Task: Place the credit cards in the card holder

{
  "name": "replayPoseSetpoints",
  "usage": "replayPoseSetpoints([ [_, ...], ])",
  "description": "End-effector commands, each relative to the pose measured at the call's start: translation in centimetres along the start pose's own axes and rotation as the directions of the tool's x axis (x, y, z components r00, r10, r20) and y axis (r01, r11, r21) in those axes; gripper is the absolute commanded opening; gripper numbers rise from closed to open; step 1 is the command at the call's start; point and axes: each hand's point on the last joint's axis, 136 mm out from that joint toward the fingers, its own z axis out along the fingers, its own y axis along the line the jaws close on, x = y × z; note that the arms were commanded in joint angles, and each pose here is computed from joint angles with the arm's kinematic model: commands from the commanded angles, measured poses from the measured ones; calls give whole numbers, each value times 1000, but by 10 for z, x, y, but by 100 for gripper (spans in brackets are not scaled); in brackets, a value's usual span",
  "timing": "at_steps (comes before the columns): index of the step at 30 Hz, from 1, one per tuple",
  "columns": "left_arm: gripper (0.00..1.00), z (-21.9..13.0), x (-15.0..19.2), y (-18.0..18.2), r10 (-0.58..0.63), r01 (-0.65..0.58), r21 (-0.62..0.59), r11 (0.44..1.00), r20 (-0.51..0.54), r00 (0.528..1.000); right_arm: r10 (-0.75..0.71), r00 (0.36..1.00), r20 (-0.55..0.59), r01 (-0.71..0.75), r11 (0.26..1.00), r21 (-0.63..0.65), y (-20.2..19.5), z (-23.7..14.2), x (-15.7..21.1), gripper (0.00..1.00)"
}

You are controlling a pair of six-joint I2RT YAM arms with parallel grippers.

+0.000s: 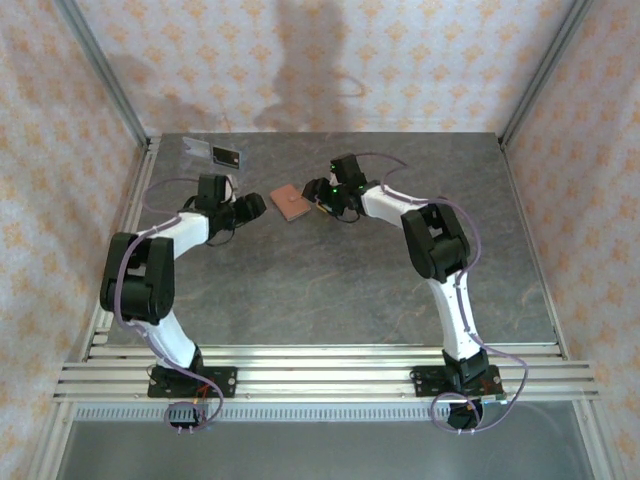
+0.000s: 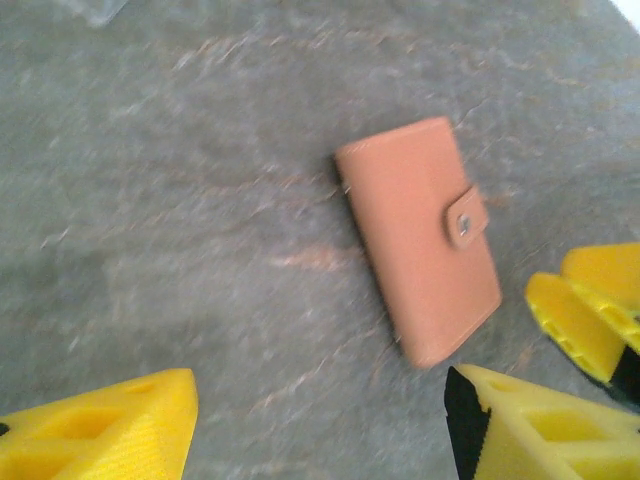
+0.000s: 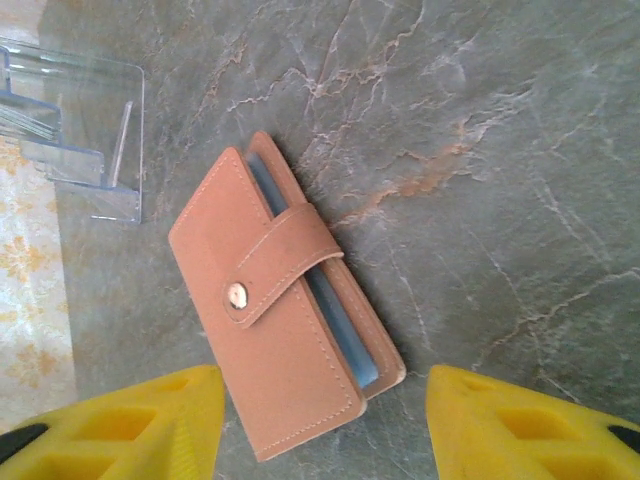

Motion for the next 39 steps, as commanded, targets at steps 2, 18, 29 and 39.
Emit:
replayPoseSetpoints([
  [2,66,13,-12,-14,19,-19,72,997,5,1000,6,1000,-18,-7,999,-31,10,7,1,54],
  [18,61,40,-4,-25,65,-62,83,995,-43,997,20,994,-104,-26,998,-56,7,16,16,46],
  [29,61,51,-3,-27,76,-71,80,994,-62,995,0,991,-133,-9,997,-71,6,21,21,32],
  [39,61,66,-23,-33,86,-83,67,994,-50,995,-10,989,-145,-3,996,-91,8,22,24,13],
])
